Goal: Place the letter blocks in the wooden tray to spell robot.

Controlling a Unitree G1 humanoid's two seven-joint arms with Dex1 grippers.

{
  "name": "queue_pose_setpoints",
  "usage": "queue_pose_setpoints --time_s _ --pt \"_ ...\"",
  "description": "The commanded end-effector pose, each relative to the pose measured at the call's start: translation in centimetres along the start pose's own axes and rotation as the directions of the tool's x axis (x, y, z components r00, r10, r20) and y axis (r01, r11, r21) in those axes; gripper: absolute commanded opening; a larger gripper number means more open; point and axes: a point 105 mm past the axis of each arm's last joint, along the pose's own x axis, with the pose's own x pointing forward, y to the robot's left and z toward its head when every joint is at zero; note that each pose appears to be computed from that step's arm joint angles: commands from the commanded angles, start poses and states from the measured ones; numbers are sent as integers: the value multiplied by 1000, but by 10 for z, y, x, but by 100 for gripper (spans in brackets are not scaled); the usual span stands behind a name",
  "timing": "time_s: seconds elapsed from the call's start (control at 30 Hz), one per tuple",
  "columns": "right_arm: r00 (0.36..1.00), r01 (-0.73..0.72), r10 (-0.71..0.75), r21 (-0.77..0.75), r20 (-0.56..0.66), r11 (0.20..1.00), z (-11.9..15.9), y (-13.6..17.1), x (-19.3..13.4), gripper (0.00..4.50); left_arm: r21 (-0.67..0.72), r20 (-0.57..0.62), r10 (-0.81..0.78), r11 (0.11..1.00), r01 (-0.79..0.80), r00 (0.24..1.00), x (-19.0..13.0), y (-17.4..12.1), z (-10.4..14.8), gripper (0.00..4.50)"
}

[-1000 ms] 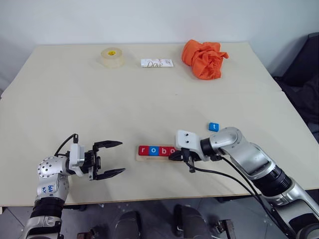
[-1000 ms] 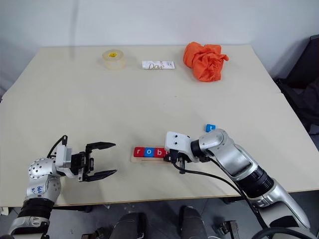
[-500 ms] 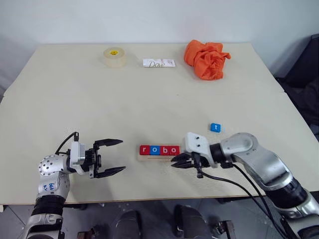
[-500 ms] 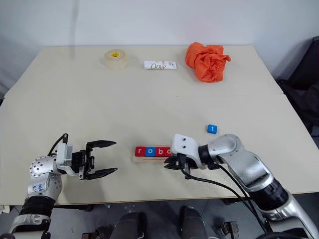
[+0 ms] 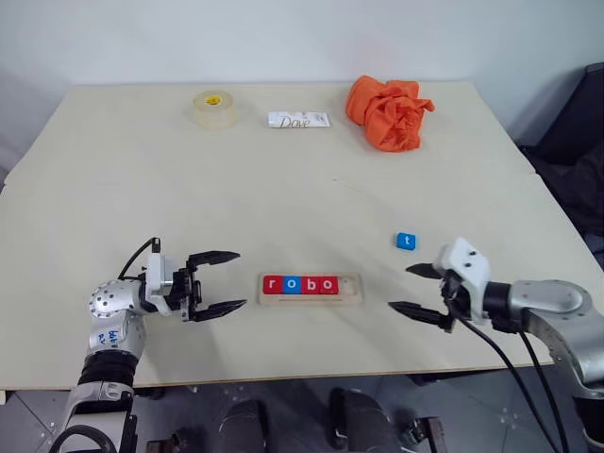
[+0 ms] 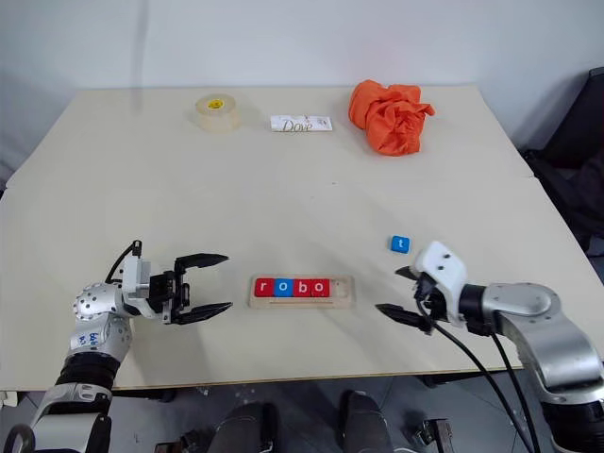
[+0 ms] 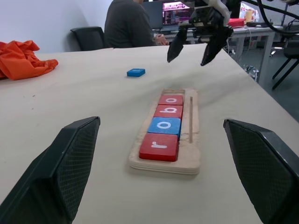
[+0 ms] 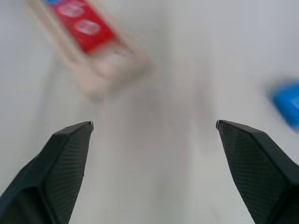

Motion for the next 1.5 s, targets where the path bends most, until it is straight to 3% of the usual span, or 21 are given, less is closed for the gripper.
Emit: queue_pose_setpoints --time_s 0.03,0.2,0.57,0.87,1.2,1.3,1.5 --pt "983 185 -186 40 9 982 -9 -23 -26 447 20 4 -89 996 89 996 1 -5 2 450" --pt "948 313 -317 114 23 943 -12 -32 -23 447 23 10 -90 996 90 996 5 -3 1 450" --pt "835 484 -536 294 128 824 17 -45 37 447 25 21 -80 997 79 997 8 -6 6 450" --pt "756 593 -649 336 80 732 18 -60 60 447 17 7 -83 996 83 996 3 -5 10 450" --pt "766 580 -643 405 26 707 9 -42 77 447 10 10 -90 996 90 996 8 -6 9 450" --pt "769 572 -638 406 38 713 12 -39 78 389 7 10 -92 996 92 996 8 -6 9 450" --pt "763 581 -646 405 31 706 10 -40 76 185 1 12 -95 996 95 995 8 -6 8 450"
